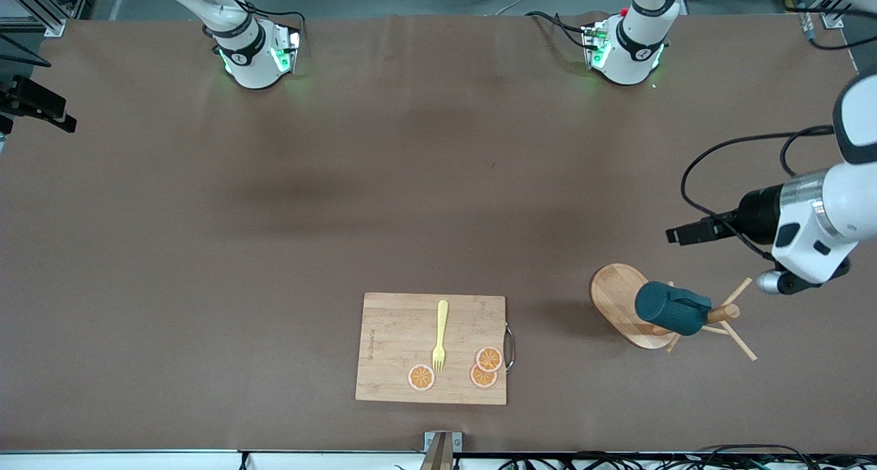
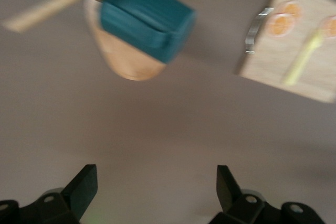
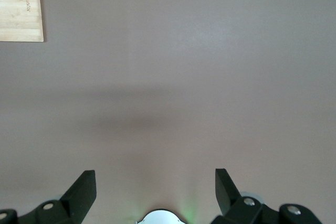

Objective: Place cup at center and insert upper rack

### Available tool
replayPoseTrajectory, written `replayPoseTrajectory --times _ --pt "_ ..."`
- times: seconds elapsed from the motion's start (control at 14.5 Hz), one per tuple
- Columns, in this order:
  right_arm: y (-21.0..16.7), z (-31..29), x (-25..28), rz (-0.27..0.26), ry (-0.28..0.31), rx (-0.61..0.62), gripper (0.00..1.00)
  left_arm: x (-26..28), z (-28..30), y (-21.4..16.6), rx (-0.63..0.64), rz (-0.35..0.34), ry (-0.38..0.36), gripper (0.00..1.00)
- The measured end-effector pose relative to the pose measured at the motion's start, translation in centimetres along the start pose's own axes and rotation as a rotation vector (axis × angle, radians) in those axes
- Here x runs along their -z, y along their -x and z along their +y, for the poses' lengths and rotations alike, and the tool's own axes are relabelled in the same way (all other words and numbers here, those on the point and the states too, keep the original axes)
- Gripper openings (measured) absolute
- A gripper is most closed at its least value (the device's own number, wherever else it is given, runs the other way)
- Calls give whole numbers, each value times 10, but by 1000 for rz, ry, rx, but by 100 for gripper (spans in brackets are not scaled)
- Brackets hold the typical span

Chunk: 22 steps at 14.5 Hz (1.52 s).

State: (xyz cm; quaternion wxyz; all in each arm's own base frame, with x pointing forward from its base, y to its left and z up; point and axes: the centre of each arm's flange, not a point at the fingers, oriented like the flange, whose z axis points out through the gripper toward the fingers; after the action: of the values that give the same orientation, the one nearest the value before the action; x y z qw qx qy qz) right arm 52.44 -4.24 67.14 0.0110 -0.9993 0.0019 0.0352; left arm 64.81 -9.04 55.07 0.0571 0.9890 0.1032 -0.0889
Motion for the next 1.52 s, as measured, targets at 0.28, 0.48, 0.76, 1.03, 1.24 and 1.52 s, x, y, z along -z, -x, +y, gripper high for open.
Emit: replayPoseTrajectory --times 0.28,0.48,0.76,1.03,1.24,1.52 --pt "0 0 0 1 0 0 100 38 -1 36 -95 37 -127 100" --pt "0 0 0 2 1 5 100 64 -5 61 -111 59 -132 100" --pt "-1 0 1 7 7 12 100 75 -22 87 -106 95 -129 100" --pt "-1 -6 1 7 23 29 100 61 -48 114 -137 132 -135 100" --pt "-1 -7 1 6 24 31 100 58 -51 126 -146 158 -136 100" --pt "-1 -7 1 6 24 31 100 60 -46 129 -157 170 -128 100"
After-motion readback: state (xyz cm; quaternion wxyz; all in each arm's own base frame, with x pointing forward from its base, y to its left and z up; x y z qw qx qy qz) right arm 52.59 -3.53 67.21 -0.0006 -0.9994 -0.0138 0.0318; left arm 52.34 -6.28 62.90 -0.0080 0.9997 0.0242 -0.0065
